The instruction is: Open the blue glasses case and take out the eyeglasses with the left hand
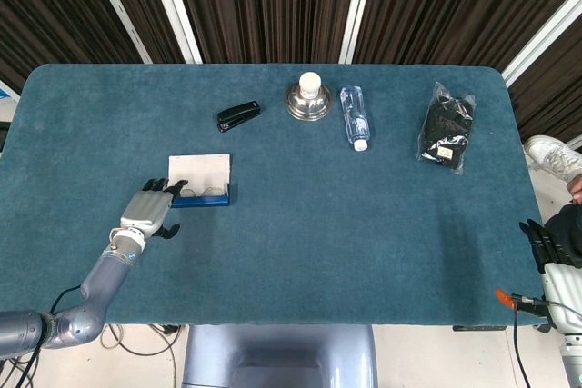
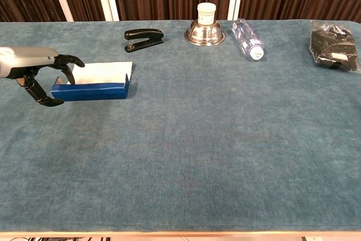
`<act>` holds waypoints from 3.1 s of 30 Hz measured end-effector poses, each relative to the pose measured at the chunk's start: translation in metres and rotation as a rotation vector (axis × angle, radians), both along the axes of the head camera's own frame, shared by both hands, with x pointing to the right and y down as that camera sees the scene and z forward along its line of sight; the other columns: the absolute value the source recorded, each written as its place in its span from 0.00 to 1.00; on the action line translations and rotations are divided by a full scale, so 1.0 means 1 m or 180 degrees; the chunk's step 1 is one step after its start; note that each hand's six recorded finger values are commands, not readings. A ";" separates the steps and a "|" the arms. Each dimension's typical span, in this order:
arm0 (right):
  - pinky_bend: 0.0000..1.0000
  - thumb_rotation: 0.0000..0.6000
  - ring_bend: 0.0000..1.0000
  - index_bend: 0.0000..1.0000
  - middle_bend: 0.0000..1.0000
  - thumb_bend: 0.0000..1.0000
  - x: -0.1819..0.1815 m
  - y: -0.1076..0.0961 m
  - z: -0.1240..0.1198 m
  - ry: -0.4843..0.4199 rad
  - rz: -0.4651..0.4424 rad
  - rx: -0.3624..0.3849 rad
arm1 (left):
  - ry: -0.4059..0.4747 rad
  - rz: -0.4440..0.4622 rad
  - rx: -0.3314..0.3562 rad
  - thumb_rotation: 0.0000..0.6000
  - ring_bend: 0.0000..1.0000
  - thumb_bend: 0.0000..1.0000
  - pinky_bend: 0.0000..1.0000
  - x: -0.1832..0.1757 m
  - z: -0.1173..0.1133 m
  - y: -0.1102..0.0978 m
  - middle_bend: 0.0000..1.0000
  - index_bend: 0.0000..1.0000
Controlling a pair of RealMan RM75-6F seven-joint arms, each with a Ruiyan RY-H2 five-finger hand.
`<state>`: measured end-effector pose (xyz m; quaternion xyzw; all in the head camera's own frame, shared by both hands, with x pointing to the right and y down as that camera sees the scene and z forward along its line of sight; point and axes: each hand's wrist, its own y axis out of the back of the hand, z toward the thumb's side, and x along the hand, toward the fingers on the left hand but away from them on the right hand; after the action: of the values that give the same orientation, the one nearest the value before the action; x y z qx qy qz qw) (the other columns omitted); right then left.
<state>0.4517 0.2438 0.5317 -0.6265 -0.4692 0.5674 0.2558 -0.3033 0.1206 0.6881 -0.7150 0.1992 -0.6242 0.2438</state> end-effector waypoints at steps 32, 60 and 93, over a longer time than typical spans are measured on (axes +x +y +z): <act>0.20 1.00 0.00 0.00 0.00 0.20 0.000 0.000 0.000 -0.0006 0.0005 0.0001 | 0.0175 0.0171 -0.0219 1.00 0.00 0.33 0.02 0.012 -0.012 0.024 0.28 0.01; 0.20 1.00 0.00 0.00 0.00 0.20 0.000 0.000 0.000 -0.0009 0.0003 0.0002 | 0.0542 0.0554 -0.0359 1.00 0.00 0.33 0.02 0.067 -0.026 0.044 0.29 0.01; 0.20 1.00 0.00 0.00 0.00 0.20 0.001 0.000 0.001 -0.0018 0.0033 -0.0019 | 0.0430 0.1017 0.0006 1.00 0.00 0.31 0.02 0.088 -0.010 -0.027 0.19 0.00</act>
<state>0.4525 0.2435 0.5322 -0.6264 -0.4715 0.5683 0.2496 -0.2151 0.0933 0.6783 -0.7777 0.0995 -0.5278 0.3267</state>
